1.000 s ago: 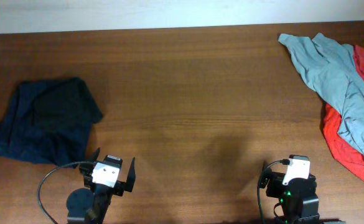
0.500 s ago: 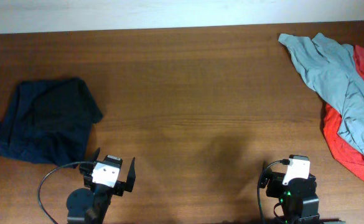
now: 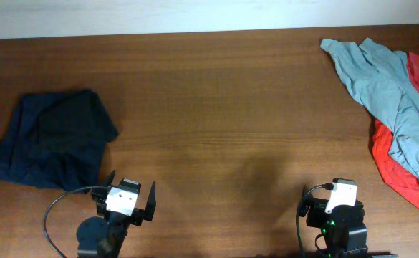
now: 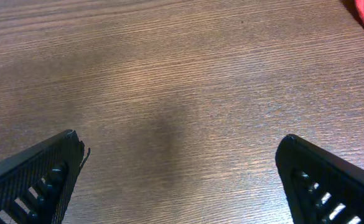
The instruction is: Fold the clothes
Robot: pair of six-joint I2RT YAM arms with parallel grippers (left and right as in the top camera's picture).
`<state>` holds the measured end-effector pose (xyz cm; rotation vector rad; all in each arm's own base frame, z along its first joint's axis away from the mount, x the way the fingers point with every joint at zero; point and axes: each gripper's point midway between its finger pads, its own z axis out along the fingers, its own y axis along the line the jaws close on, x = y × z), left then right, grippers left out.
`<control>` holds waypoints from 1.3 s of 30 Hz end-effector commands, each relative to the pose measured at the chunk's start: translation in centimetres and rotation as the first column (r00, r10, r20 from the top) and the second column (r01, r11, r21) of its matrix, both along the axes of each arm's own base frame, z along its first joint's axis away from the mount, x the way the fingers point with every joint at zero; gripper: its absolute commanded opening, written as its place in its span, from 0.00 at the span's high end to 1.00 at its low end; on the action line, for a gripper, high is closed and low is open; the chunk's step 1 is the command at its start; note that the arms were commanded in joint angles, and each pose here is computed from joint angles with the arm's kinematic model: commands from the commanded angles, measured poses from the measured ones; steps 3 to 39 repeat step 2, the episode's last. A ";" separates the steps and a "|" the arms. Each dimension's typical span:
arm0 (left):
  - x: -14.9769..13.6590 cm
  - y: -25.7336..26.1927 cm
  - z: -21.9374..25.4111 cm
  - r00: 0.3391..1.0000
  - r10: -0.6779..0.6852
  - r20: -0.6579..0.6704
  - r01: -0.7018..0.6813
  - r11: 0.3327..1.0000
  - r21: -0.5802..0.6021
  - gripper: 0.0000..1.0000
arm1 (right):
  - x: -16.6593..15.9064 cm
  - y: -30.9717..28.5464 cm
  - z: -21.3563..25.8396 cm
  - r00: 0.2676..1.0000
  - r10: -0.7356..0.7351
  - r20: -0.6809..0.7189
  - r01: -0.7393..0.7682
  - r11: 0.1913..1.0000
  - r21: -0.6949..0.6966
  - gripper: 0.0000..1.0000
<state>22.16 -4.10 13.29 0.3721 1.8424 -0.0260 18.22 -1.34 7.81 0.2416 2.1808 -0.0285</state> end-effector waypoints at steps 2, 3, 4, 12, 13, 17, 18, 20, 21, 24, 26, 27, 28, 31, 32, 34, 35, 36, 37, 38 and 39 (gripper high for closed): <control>0.0 0.2 -0.5 1.000 0.012 -0.007 -0.012 1.000 -0.007 0.01 | 0.0 -0.2 0.0 1.000 -0.012 0.006 0.012 1.000 0.003 0.01; 0.0 0.2 -0.5 1.000 0.012 -0.007 -0.012 1.000 -0.007 0.01 | 0.0 -0.2 0.0 1.000 -0.012 0.006 0.012 1.000 0.003 0.01; 0.0 0.2 -0.5 1.000 0.012 -0.007 -0.012 1.000 -0.007 0.01 | 0.0 -0.2 0.0 1.000 -0.012 0.006 0.012 1.000 0.003 0.01; 0.0 0.2 -0.5 1.000 0.012 -0.007 -0.012 1.000 -0.007 0.01 | 0.0 -0.2 0.0 1.000 -0.012 0.006 0.012 1.000 0.003 0.01; 0.0 0.2 -0.5 1.000 0.012 -0.007 -0.012 1.000 -0.007 0.01 | 0.0 -0.2 0.0 1.000 -0.012 0.006 0.012 1.000 0.003 0.01; 0.0 0.2 -0.5 1.000 0.012 -0.007 -0.012 1.000 -0.007 0.01 | 0.0 -0.2 0.0 1.000 -0.012 0.006 0.012 1.000 0.003 0.01; 0.0 0.2 -0.5 1.000 0.012 -0.007 -0.012 1.000 -0.007 0.01 | 0.0 -0.2 0.0 1.000 -0.012 0.006 0.012 1.000 0.003 0.01; 0.0 0.2 -0.5 1.000 0.012 -0.007 -0.012 1.000 -0.007 0.01 | 0.0 -0.2 0.0 1.000 -0.012 0.006 0.012 1.000 0.003 0.01; 0.0 0.2 -0.5 1.000 0.012 -0.007 -0.012 1.000 -0.007 0.01 | 0.0 -0.2 0.0 1.000 -0.012 0.006 0.012 1.000 0.003 0.01; 0.0 0.2 -0.5 1.000 0.012 -0.007 -0.012 1.000 -0.007 0.01 | 0.0 -0.2 0.0 1.000 -0.012 0.006 0.012 1.000 0.003 0.01; 0.0 0.2 -0.5 1.000 0.012 -0.007 -0.012 1.000 -0.007 0.01 | 0.0 -0.2 0.0 1.000 -0.012 0.006 0.012 1.000 0.003 0.01; 0.0 0.2 -0.5 1.000 0.012 -0.007 -0.012 1.000 -0.007 0.01 | 0.0 -0.2 0.0 1.000 -0.012 0.006 0.012 1.000 0.003 0.01; 0.0 0.2 -0.5 1.000 0.012 -0.007 -0.012 1.000 -0.007 0.01 | 0.0 -0.2 0.0 1.000 -0.012 0.006 0.012 1.000 0.003 0.01; 0.0 0.2 -0.5 1.000 0.012 -0.007 -0.012 1.000 -0.007 0.01 | 0.0 -0.2 0.0 1.000 -0.012 0.006 0.012 1.000 0.003 0.01; 0.0 0.2 -0.5 1.000 0.012 -0.007 -0.012 1.000 -0.007 0.01 | 0.0 -0.2 0.0 1.000 -0.012 0.006 0.012 1.000 0.003 0.01; 0.0 0.2 -0.5 1.000 0.012 -0.007 -0.012 1.000 -0.007 0.01 | 0.0 -0.2 0.0 1.000 -0.012 0.006 0.012 1.000 0.003 0.01; 0.0 0.2 -0.5 1.000 0.012 -0.007 -0.012 1.000 -0.007 0.01 | 0.0 -0.2 0.0 1.000 -0.012 0.006 0.012 1.000 0.003 0.01; 0.0 0.2 -0.5 1.000 0.012 -0.007 -0.012 1.000 -0.007 0.01 | 0.0 -0.2 0.0 1.000 -0.012 0.006 0.012 1.000 0.003 0.01; 0.0 0.2 -0.5 1.000 0.012 -0.007 -0.012 1.000 -0.007 0.01 | 0.0 -0.2 0.0 1.000 -0.012 0.006 0.012 1.000 0.003 0.01; 0.0 0.2 -0.5 1.000 0.012 -0.007 -0.012 1.000 -0.007 0.01 | 0.0 -0.2 0.0 1.000 -0.012 0.006 0.012 1.000 0.003 0.01; 0.0 0.2 -0.5 1.000 0.012 -0.007 -0.012 1.000 -0.007 0.01 | 0.0 -0.2 0.0 1.000 -0.012 0.006 0.012 1.000 0.003 0.01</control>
